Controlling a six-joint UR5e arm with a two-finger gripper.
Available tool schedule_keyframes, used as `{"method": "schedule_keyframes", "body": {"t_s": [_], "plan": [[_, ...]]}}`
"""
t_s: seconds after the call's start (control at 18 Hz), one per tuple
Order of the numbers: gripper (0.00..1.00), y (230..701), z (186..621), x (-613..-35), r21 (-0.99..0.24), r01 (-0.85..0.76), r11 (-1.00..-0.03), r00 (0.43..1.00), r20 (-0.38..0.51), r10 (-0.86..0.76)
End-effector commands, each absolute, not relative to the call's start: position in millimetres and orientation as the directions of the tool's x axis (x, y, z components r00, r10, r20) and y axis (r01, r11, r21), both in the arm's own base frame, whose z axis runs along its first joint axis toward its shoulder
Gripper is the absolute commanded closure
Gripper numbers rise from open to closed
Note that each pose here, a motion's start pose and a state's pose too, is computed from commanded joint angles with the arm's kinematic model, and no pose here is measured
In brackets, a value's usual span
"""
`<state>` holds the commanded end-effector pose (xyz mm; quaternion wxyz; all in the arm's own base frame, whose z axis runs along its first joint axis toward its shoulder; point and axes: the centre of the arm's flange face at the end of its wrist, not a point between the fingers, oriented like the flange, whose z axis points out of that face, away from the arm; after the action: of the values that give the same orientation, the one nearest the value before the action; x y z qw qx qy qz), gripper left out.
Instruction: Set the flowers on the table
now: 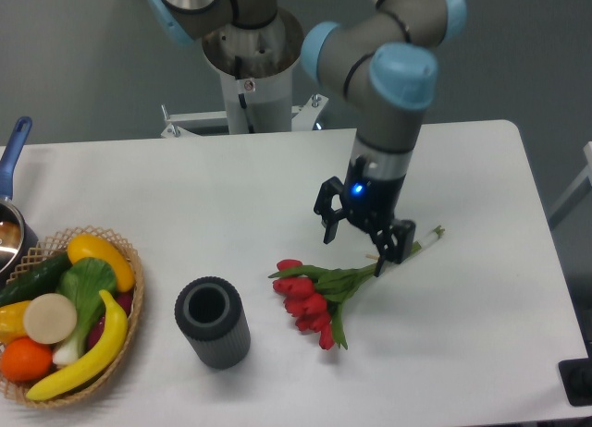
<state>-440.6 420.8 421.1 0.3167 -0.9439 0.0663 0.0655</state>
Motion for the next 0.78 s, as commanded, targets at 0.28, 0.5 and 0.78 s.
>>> {"method": "schedule_keyframes", "body": {"t_s": [0.28,0.5,0.78], "plan": [[0.00,391,464,-468,-0.687,-0.156,-0.710,0.981,-0.189,-0.032],[0.00,371,461,-479,-0.712,-0.168,-0.682,0.980,-0.196,-0.036],[0.00,351,447,-473,-0.663,-0.316,-0.679,0.943,-0.300,-0.145]]}}
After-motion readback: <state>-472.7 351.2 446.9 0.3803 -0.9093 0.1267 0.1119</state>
